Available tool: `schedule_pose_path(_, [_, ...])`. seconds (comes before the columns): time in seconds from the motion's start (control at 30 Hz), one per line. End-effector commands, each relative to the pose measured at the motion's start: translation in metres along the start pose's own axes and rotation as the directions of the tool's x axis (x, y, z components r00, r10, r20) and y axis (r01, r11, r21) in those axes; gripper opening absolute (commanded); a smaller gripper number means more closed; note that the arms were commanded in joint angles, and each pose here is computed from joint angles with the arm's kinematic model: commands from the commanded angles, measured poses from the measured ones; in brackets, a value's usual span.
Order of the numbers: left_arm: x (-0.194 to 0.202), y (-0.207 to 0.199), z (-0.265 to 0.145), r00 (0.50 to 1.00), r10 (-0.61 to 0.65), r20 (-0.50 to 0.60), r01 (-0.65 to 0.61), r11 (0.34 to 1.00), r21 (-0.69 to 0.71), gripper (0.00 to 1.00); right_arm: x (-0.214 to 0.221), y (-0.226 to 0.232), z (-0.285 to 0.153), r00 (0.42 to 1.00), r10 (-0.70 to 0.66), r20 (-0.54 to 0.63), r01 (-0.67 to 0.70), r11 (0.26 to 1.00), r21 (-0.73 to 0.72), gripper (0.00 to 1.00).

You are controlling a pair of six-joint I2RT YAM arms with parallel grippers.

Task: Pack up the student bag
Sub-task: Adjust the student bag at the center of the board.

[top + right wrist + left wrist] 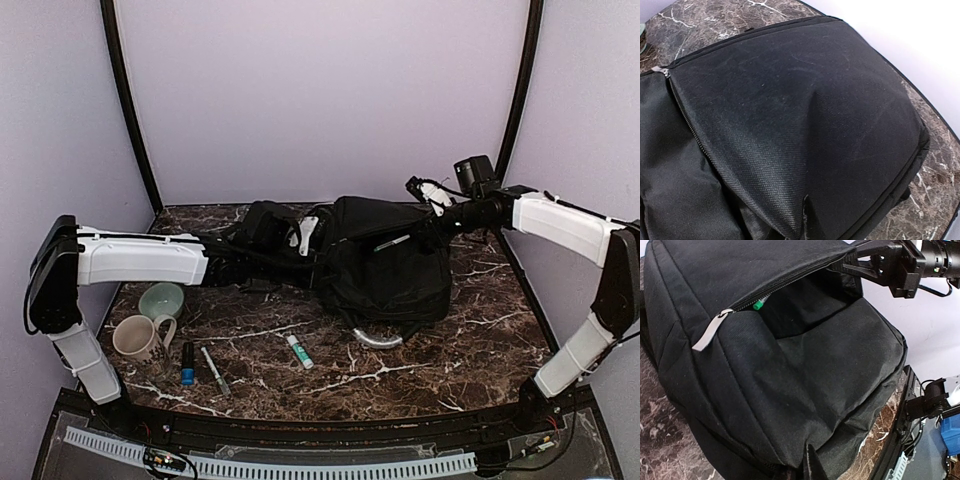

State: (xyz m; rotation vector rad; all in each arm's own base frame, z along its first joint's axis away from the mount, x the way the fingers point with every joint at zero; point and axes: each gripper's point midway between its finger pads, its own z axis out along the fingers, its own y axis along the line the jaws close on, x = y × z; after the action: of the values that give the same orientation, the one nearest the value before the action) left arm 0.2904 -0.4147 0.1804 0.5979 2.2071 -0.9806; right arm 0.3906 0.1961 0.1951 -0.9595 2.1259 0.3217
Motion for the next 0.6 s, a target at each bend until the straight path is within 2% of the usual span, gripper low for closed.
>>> schedule_pose_path(0.0, [0.002,0.022,-0.012,0.999,0.043,-0.006,-0.043,0.992,-0.115,0.14,-0.014,-0.005,-0.008,0.993,0.021,0.117,-0.023,1.0,0.01,0.0])
schedule_pose_path(0.07, [0.011,0.03,-0.016,0.998,0.038,-0.046,-0.044,0.987,-0.154,0.31,0.002,0.003,0.007,0.995,0.042,0.092,-0.039,0.999,-0.03,0.0])
schedule_pose_path(0.17, [0.03,0.052,-0.032,0.993,-0.005,-0.114,-0.027,0.961,-0.276,0.43,0.023,0.009,0.026,0.997,0.068,0.041,-0.064,0.995,-0.072,0.0])
schedule_pose_path(0.23, [0.047,0.071,-0.053,0.985,-0.076,-0.154,0.009,0.919,-0.395,0.46,0.024,0.01,0.029,0.997,0.07,0.026,-0.067,0.994,-0.086,0.0])
schedule_pose_path(0.3, [0.067,0.082,-0.068,0.973,-0.158,-0.17,0.064,0.888,-0.456,0.46,0.022,0.01,0.029,0.997,0.072,0.035,-0.068,0.994,-0.089,0.0])
schedule_pose_path(0.47, [0.108,0.08,-0.078,0.902,-0.392,-0.182,0.268,0.839,-0.474,0.47,0.022,0.011,0.029,0.997,0.071,0.038,-0.067,0.993,-0.096,0.0])
schedule_pose_path(0.57, [0.123,0.07,-0.071,0.866,-0.455,-0.205,0.312,0.814,-0.489,0.5,0.021,0.011,0.029,0.997,0.071,0.039,-0.067,0.993,-0.095,0.0])
